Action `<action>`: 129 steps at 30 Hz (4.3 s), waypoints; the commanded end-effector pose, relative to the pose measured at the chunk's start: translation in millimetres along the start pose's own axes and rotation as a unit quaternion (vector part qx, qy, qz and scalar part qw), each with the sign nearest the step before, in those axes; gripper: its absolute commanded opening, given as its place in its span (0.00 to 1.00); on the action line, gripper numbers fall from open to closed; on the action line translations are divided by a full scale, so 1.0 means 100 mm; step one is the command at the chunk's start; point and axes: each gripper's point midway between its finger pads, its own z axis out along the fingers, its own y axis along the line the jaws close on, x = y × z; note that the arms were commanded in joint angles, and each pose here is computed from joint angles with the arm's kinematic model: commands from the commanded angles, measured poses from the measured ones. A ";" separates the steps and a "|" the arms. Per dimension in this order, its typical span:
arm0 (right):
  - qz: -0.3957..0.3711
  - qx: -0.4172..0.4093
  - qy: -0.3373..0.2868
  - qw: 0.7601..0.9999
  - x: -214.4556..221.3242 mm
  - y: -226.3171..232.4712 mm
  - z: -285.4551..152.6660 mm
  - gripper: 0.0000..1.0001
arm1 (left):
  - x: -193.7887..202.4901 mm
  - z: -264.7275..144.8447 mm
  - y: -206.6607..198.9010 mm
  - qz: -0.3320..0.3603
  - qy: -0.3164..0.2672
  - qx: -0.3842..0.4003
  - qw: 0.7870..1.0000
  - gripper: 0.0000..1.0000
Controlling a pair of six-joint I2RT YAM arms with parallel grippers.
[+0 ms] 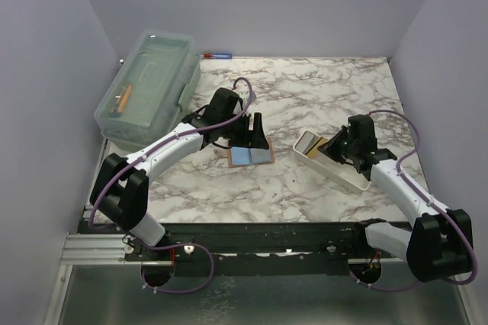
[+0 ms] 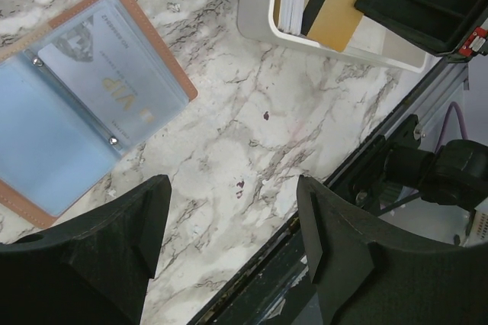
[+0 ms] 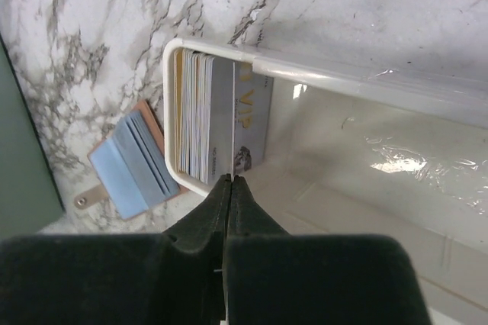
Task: Put the credit cards into the card holder
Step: Pick up the credit card from the storage box, then insert the credit card into the card holder.
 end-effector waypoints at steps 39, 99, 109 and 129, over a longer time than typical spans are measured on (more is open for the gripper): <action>-0.246 -0.522 0.205 0.790 0.69 1.43 -1.19 0.00 | -0.10 -0.47 -0.95 -0.066 0.013 0.352 0.934 0.43; -0.109 -0.550 0.218 0.799 0.98 1.88 -0.72 0.00 | -0.22 -0.83 -0.47 -0.132 -0.012 0.297 0.946 0.39; -0.105 -0.554 0.204 0.800 0.90 1.98 -0.70 0.00 | -0.23 -0.84 -0.46 -0.131 -0.029 0.293 0.947 0.31; -0.087 -0.540 0.200 0.813 0.90 2.08 -0.58 0.00 | -0.33 -0.71 -0.15 -0.152 -0.063 0.226 0.960 0.00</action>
